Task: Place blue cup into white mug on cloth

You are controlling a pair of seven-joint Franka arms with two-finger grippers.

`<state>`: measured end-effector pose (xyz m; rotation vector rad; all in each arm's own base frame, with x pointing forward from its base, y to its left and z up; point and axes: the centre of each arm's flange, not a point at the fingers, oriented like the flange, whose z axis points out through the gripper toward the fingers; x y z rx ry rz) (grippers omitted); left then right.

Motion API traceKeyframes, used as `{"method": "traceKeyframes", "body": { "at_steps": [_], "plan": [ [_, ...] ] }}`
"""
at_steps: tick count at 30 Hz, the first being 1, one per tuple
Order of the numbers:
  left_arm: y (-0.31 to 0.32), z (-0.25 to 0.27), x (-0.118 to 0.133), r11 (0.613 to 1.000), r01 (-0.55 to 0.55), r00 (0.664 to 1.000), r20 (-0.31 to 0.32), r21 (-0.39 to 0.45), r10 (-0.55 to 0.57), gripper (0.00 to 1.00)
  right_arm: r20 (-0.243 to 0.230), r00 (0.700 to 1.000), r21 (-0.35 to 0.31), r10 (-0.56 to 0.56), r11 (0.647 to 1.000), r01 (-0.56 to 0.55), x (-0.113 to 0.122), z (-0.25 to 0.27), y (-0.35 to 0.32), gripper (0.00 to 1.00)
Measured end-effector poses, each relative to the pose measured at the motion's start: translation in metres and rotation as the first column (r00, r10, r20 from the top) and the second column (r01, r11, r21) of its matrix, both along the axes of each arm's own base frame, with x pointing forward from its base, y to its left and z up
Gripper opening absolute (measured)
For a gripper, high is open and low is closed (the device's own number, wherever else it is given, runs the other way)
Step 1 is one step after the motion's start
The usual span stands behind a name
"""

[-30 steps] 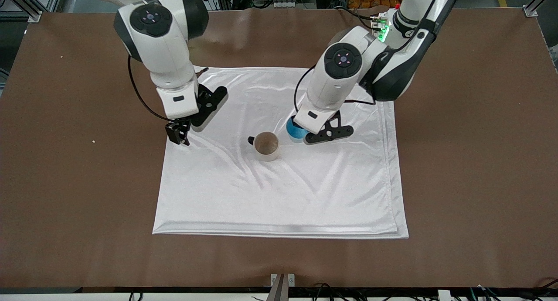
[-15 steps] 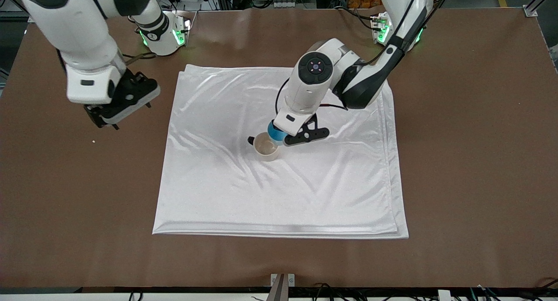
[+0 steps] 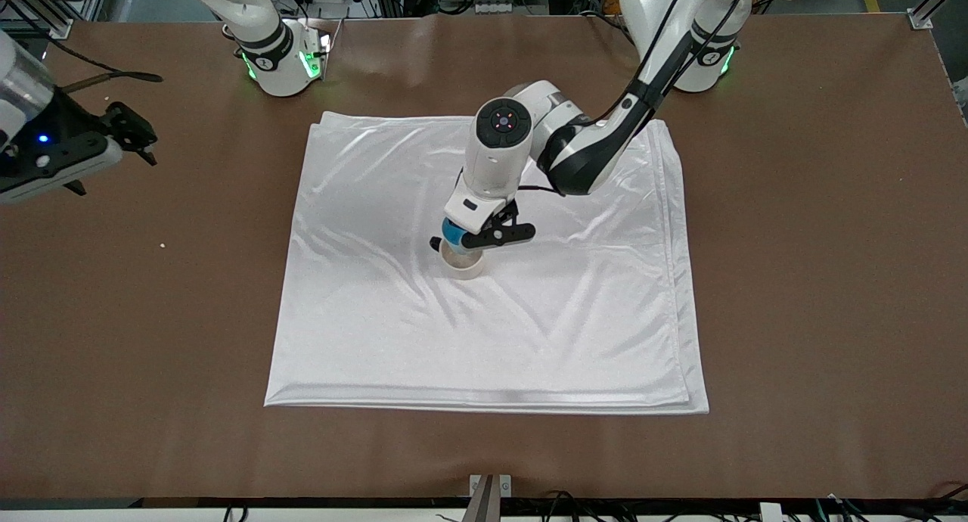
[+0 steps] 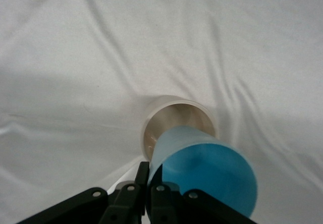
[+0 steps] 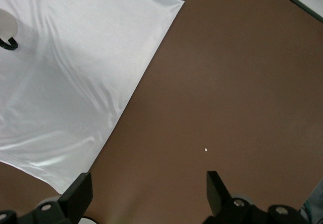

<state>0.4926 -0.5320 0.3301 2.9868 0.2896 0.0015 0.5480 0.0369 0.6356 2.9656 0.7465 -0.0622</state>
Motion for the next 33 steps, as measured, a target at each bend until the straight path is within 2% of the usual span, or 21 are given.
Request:
{"method": "traceKeyframes", "body": {
  "at_steps": [7, 15, 22, 26, 27, 28, 29, 33],
  "plan": [
    [-0.004, -0.014, 0.002, 1.000, 0.000, 1.000, 0.005, -0.011, 0.000, 0.05, 0.027, 0.975, 0.036, -0.221, 0.975, 0.220, 0.006, 0.000, -0.025, 1.00],
    [-0.008, -0.027, 0.000, 1.000, 0.020, 1.000, 0.021, 0.001, -0.020, 0.07, 0.051, 0.908, 0.050, -0.415, 0.909, 0.413, 0.013, -0.005, -0.026, 1.00],
    [-0.011, -0.030, -0.002, 0.997, 0.076, 0.996, 0.050, 0.025, -0.077, 0.37, 0.050, 0.862, 0.056, -0.505, 0.863, 0.502, 0.018, -0.013, -0.033, 1.00],
    [-0.010, -0.025, 0.002, 0.995, 0.092, 0.993, 0.069, 0.026, -0.094, 0.52, 0.044, 0.853, 0.053, -0.519, 0.854, 0.517, 0.019, -0.017, -0.033, 1.00],
    [-0.010, -0.022, 0.005, 0.996, 0.091, 0.993, 0.076, 0.023, -0.093, 0.61, 0.042, 0.853, 0.052, -0.521, 0.853, 0.519, 0.019, -0.018, -0.033, 1.00],
    [-0.009, -0.019, 0.007, 0.996, 0.089, 0.993, 0.082, 0.020, -0.090, 0.61, 0.041, 0.852, 0.051, -0.522, 0.852, 0.520, 0.018, -0.019, -0.033, 1.00],
    [-0.007, -0.014, 0.010, 0.996, 0.084, 0.992, 0.090, 0.016, -0.085, 0.70, 0.040, 0.849, 0.051, -0.526, 0.850, 0.524, 0.018, -0.019, -0.033, 1.00],
    [0.007, 0.014, 0.030, 0.999, 0.054, 0.990, 0.129, -0.006, -0.052, 0.88, 0.035, 0.839, 0.049, -0.543, 0.839, 0.541, 0.018, -0.021, -0.035, 1.00]
  ]
}}
